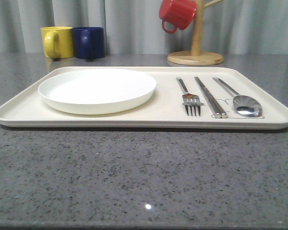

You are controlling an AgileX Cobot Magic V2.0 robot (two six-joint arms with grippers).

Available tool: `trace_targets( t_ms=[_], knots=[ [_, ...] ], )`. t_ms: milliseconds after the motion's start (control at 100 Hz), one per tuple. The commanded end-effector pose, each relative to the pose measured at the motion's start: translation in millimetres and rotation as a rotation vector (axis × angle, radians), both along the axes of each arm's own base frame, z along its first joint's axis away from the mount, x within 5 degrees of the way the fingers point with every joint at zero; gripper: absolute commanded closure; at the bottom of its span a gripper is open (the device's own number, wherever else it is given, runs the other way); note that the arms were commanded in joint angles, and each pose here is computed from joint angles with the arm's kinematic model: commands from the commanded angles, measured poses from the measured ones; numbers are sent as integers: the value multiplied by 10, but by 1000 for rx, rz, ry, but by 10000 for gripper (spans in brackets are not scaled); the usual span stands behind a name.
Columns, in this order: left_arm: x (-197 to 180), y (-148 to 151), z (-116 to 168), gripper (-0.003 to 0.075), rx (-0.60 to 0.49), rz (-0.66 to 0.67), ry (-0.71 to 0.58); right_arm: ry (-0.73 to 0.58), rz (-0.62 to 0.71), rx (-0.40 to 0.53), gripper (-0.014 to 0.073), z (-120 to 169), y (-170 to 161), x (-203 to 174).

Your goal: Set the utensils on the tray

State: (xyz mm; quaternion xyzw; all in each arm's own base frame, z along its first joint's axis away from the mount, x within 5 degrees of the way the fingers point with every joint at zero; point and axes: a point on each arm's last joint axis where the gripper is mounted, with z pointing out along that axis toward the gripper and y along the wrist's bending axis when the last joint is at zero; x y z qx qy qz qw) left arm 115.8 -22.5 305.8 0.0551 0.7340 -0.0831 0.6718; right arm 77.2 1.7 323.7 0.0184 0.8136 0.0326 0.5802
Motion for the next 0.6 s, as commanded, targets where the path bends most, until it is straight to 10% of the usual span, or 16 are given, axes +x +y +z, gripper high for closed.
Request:
trace_targets(
  t_ms=[0, 590],
  knots=[
    [13, 18, 148, 738, -22, 25, -82, -128, 6, -28, 664, 124, -1, 27],
    [13, 18, 148, 738, -22, 25, -82, -439, -33, 3, 664, -722, -19, -284]
  ],
)
